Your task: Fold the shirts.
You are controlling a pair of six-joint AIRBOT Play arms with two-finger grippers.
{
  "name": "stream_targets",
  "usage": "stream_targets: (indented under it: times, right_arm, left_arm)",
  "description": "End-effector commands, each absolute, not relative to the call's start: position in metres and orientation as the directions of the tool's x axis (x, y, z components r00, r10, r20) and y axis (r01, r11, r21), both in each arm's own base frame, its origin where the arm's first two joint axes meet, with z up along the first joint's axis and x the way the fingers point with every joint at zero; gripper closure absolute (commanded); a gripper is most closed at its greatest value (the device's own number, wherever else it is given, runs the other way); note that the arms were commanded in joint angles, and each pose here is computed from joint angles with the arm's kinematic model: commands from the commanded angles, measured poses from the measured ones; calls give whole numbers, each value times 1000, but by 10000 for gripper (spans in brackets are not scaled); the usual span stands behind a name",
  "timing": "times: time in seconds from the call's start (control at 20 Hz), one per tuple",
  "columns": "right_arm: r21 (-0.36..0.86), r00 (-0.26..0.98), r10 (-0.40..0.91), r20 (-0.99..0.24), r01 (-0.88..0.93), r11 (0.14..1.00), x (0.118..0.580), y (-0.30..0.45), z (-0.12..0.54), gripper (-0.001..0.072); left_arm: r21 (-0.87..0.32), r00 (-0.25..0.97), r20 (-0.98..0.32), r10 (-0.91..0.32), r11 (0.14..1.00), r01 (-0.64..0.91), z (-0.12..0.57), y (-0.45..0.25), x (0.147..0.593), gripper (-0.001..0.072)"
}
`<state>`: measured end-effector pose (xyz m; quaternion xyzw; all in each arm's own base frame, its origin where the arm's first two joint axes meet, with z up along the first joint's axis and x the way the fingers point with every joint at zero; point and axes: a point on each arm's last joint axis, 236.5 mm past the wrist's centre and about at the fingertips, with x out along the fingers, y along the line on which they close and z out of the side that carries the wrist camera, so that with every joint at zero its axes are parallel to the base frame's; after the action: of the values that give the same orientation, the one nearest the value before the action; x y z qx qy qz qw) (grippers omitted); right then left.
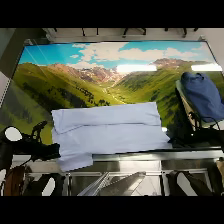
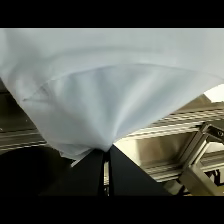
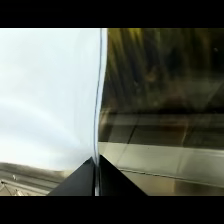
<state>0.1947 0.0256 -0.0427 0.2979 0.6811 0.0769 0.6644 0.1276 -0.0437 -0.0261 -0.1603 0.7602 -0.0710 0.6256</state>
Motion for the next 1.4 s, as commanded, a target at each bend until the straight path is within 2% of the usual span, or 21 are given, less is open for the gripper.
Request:
stream_targets:
  times: [0.0, 0.15, 0.25, 0.45, 0.65, 0.85, 1.0, 1.15, 1.2, 1.25, 1.3, 1.35]
  right_arm:
    - [451, 167, 419, -893, 342, 824, 203, 14, -27, 695]
    - [481, 228, 427, -875, 299, 825, 234, 19, -17, 695]
    - [472, 236, 420, -876, 249, 846, 260, 24, -17, 695]
    - [456, 269, 403, -875, 175, 873, 337, 30, -18, 695]
    - [466, 273, 418, -867, 142, 874, 410, 33, -18, 694]
    - [515, 227, 476, -849, 157, 843, 444, 53, -47, 694]
    - [535, 161, 511, -844, 211, 818, 440, 61, -77, 694]
    - [533, 153, 511, -846, 222, 816, 440, 60, -83, 693]
    - [534, 157, 511, -845, 221, 816, 440, 59, -82, 659]
    - [536, 146, 516, -844, 220, 815, 437, 57, -80, 374]
    - [540, 126, 525, -841, 217, 813, 433, 55, -77, 15]
    - [549, 96, 541, -835, 196, 812, 426, 51, -71, 2]
  left_arm:
    - [-256, -57, -960, -272, 944, -207, -18, -33, 135, 697]
    - [-282, -22, -955, -295, 931, -230, -26, -33, 176, 697]
    - [-279, -21, -958, -287, 942, -187, -26, -27, 218, 697]
    - [-282, -52, -955, -291, 950, -136, -25, -13, 312, 696]
    - [-283, -76, -954, -291, 954, -103, -26, -6, 373, 697]
    - [-286, -90, -951, -296, 952, -104, -40, -2, 395, 696]
    - [-291, -146, -942, -303, 952, -99, -60, -7, 394, 696]
    - [-295, -206, -928, -310, 950, -102, -72, -10, 386, 693]
    - [-294, -212, -927, -310, 950, -102, -72, -10, 385, 492]
    - [-295, -212, -926, -311, 950, -103, -70, -9, 384, 242]
    - [-294, -208, -928, -309, 950, -104, -66, -8, 383, 152]
    - [-293, -191, -932, -310, 950, -110, -60, -6, 385, 152]
